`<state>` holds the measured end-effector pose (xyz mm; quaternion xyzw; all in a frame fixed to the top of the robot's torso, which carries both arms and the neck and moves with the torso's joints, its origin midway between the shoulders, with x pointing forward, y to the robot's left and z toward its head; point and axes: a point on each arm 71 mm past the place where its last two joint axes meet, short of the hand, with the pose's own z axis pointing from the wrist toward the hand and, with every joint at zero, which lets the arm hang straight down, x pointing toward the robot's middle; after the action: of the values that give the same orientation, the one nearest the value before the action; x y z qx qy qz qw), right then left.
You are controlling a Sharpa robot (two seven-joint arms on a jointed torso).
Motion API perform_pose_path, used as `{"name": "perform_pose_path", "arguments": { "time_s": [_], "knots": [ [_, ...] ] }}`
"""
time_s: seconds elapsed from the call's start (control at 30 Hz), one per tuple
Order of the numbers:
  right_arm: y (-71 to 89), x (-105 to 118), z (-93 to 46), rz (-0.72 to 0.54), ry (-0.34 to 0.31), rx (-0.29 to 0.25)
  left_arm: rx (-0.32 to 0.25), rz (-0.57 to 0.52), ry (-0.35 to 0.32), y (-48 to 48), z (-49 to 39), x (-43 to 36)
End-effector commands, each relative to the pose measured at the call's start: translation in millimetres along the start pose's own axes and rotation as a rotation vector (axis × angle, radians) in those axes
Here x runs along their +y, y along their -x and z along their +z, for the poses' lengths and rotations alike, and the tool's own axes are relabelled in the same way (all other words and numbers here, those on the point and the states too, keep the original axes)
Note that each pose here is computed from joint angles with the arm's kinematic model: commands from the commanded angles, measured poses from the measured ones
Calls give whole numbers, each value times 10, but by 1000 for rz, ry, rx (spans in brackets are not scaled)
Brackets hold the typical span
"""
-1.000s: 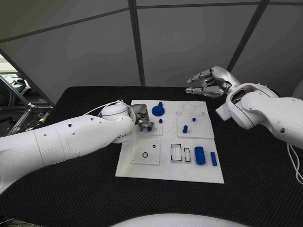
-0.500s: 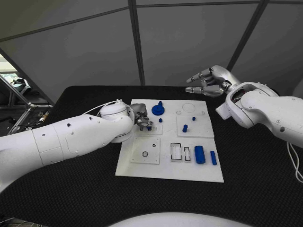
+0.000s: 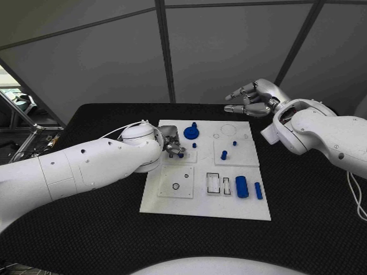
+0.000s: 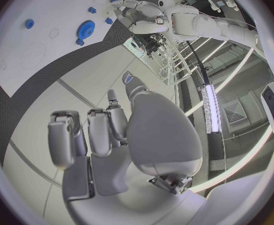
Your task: Assemble the parts on the task board
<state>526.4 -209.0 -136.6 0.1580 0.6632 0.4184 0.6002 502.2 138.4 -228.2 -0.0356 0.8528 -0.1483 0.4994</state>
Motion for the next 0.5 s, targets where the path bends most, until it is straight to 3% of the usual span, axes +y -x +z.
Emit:
{"name": "perform_pose_path", "arguments": {
  "time_s": [0.03, 0.5],
  "knots": [
    [0, 20, 7, 3, 11, 6, 26, 19, 14, -44, 1, 22],
    [-2, 22, 8, 3, 11, 6, 36, 26, 14, -55, 6, 10]
  ]
}}
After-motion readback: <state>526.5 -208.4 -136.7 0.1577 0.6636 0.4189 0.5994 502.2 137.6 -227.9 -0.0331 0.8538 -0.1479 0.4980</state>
